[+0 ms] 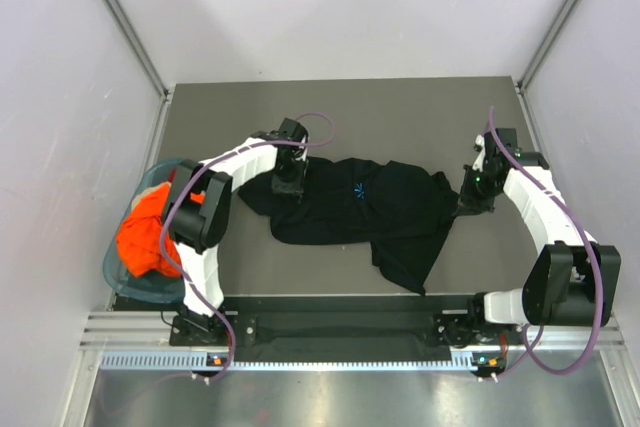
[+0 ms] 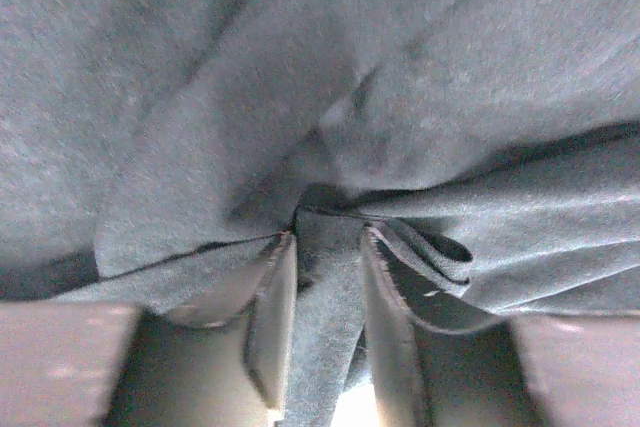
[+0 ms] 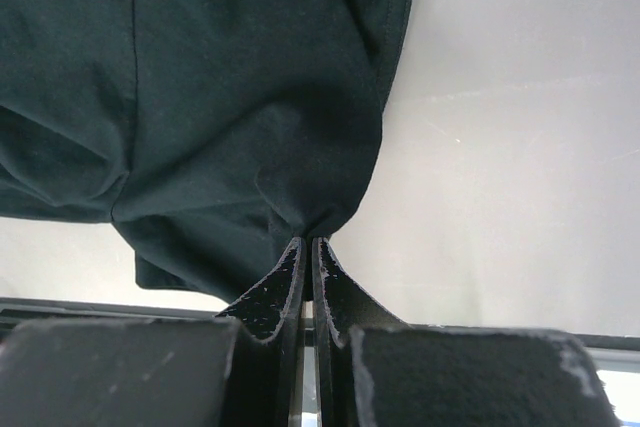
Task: Fold and stack the t-shirts
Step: Flatten the tshirt out
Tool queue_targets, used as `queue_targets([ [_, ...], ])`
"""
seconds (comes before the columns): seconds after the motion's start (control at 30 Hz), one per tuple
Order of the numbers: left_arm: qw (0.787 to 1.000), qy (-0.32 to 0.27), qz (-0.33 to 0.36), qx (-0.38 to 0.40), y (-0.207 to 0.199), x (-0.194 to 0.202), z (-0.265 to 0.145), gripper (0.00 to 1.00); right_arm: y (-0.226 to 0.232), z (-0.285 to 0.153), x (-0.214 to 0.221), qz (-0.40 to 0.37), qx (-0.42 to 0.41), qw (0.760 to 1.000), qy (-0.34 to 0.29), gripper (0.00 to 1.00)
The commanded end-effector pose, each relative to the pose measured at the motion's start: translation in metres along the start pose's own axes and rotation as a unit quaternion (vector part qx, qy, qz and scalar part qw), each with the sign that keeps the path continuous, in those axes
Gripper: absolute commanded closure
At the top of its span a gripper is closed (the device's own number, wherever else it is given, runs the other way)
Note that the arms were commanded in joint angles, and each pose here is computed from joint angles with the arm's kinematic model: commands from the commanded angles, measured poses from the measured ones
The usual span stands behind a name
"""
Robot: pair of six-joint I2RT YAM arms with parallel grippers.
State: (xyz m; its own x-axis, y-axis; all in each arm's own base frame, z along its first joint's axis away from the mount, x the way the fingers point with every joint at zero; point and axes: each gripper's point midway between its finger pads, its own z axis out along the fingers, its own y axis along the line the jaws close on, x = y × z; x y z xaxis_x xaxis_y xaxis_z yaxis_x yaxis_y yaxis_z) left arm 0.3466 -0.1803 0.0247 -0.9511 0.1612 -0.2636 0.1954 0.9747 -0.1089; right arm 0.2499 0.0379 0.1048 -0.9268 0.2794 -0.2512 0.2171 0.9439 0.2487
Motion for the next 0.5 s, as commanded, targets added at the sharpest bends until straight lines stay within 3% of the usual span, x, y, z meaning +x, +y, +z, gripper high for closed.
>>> queue_targets([
  [0.0,0.999,-0.03,-0.008,0.019,-0.004,-0.02,0.0,0.65,0.008,-0.003,-0.011,-0.013,-0.013,1.0,-0.023,1.0],
  [0.1,0.999,-0.044,-0.013,0.02,-0.004,-0.027,-0.007,0.71,0.008,-0.003,-0.01,-0.013,-0.013,1.0,-0.022,1.0],
  [0.37,0.992,-0.109,-0.062,-0.016,0.006,-0.043,-0.059,1.0,0.011,-0.009,-0.017,-0.01,-0.013,0.999,-0.028,1.0],
  [0.47,0.984,-0.153,-0.088,-0.035,0.014,-0.044,-0.102,1.0,0.01,-0.017,-0.018,-0.001,-0.004,0.999,-0.035,1.0],
])
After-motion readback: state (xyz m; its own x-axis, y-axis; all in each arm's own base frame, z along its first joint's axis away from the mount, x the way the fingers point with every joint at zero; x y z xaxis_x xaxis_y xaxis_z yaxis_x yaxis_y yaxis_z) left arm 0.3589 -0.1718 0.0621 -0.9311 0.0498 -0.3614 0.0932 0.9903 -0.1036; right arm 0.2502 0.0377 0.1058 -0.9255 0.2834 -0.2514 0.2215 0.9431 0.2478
